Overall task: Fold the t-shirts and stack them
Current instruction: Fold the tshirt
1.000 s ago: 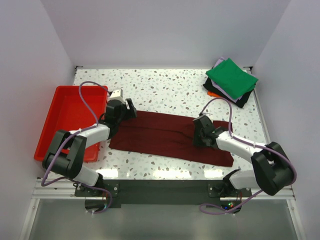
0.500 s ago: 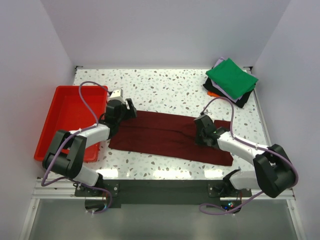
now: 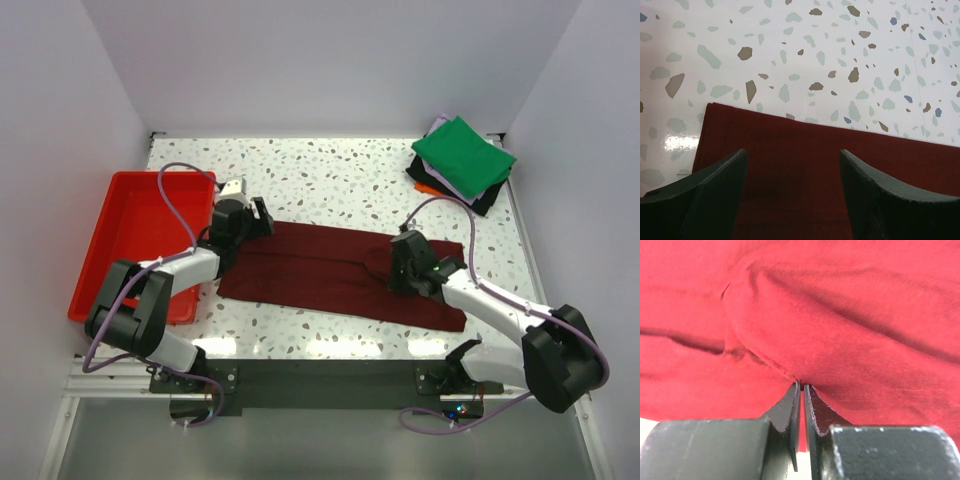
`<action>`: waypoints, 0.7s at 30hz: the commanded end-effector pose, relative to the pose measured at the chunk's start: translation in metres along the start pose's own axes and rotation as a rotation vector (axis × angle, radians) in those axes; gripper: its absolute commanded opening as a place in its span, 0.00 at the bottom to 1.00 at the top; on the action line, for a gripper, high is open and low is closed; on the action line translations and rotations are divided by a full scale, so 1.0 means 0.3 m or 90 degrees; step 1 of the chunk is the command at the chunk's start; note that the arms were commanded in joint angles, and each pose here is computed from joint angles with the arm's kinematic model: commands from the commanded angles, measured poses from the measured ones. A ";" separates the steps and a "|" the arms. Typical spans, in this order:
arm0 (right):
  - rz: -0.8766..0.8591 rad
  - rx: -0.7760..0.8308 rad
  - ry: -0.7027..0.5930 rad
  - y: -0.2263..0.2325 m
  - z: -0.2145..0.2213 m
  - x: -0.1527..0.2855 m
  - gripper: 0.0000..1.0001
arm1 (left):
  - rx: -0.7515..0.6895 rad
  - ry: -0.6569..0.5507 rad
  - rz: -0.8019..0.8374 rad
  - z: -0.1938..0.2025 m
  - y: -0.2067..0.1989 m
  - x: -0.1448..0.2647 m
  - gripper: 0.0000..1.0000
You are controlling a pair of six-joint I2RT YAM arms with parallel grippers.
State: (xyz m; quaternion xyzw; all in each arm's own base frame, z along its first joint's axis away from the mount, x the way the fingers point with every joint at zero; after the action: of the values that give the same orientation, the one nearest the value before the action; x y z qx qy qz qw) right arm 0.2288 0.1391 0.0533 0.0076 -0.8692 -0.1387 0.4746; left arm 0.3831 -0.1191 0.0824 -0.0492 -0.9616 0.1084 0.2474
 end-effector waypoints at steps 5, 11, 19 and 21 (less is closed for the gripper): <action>-0.061 0.000 0.026 0.082 0.032 0.063 0.06 | -0.005 -0.031 0.013 -0.046 -0.005 0.007 0.79; -0.075 0.009 0.040 0.116 0.062 0.092 0.06 | -0.005 -0.033 0.017 -0.051 -0.009 0.010 0.79; -0.087 0.018 0.051 0.165 0.102 0.098 0.05 | -0.005 -0.034 0.017 -0.052 -0.006 0.015 0.79; -0.095 0.019 0.052 0.188 0.110 0.101 0.05 | -0.005 -0.034 0.019 -0.053 -0.008 0.016 0.79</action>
State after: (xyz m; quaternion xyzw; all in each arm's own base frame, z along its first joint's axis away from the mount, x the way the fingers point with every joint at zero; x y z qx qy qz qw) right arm 0.1853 0.1811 0.0601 0.0779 -0.8450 -0.1380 0.5108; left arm 0.3824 -0.1210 0.0824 -0.0555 -0.9607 0.1101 0.2488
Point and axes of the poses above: each gripper's point midway between its finger pads, its own x axis back along the fingers, its own y axis along the line the jaws close on, z = x × y, the point moved 1 cm from there along x, back along the fingers, and after that the axes turned 4 degrees about -x, right-handed, at the moved point
